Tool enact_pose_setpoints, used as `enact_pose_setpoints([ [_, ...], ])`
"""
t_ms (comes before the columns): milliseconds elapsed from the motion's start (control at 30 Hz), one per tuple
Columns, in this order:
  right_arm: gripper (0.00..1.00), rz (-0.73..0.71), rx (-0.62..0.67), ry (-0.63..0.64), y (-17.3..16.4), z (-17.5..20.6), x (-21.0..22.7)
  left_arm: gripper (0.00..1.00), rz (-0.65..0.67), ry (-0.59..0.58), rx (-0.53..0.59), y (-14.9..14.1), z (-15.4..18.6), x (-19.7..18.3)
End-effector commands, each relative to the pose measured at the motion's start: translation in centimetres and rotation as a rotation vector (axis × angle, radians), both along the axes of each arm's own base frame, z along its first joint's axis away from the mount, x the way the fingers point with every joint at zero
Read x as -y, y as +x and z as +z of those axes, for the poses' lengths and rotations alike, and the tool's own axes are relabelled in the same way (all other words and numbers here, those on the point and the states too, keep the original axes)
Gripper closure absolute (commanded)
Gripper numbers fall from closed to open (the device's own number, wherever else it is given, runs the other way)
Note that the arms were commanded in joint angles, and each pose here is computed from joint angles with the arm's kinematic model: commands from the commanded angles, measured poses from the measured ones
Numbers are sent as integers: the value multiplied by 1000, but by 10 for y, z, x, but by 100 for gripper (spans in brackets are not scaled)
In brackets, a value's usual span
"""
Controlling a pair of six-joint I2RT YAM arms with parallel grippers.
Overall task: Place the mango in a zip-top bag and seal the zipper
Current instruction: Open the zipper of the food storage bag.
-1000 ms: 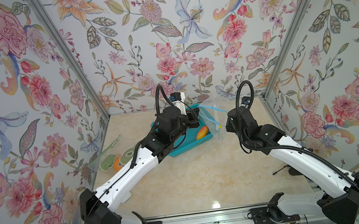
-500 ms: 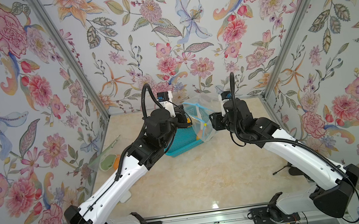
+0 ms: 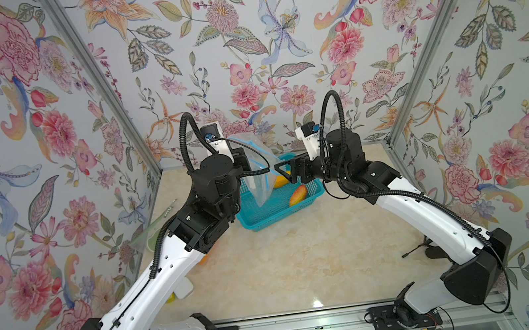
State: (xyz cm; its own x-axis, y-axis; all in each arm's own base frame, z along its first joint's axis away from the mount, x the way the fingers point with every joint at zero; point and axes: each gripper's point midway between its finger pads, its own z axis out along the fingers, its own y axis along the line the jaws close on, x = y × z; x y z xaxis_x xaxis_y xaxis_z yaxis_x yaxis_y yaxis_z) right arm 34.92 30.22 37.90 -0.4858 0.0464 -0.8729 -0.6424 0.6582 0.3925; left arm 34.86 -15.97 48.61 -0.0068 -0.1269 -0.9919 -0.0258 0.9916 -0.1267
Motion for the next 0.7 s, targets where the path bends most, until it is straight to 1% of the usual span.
enact_pose_setpoints([
  [0, 10, 91, 7, 125, -11, 18, 7, 100, 158, 110, -11, 11, 6, -20],
  [100, 8, 186, 27, 300, -14, 43, 5, 100, 135, 126, -32, 23, -2, -11],
  [133, 8, 192, 33, 325, -12, 48, 5, 100, 125, 120, -33, 25, -3, -9],
  [167, 8, 169, 28, 331, -5, 49, 8, 100, 124, 118, -37, 27, -4, -10],
  [233, 11, 79, -11, 303, 15, 36, 20, 100, 139, 118, -41, 30, -4, -19],
  [267, 11, -2, -40, 272, 29, 23, 32, 100, 149, 116, -40, 30, -3, -24],
  [333, 12, -145, -81, 170, 52, -10, 56, 100, 166, 114, -34, 31, 1, -35],
  [400, 12, -303, -116, 13, 73, -50, 87, 100, 174, 122, -27, 31, 5, -42],
  [433, 12, -353, -131, -49, 80, -66, 98, 100, 178, 128, -25, 31, 7, -45],
  [500, 12, -420, -175, -161, 94, -101, 117, 100, 191, 146, -28, 33, 10, -49],
  [567, 12, -456, -209, -239, 104, -128, 127, 100, 211, 165, -43, 37, 8, -55],
  [667, 11, -469, -248, -327, 119, -161, 131, 100, 239, 186, -64, 40, 5, -61],
])
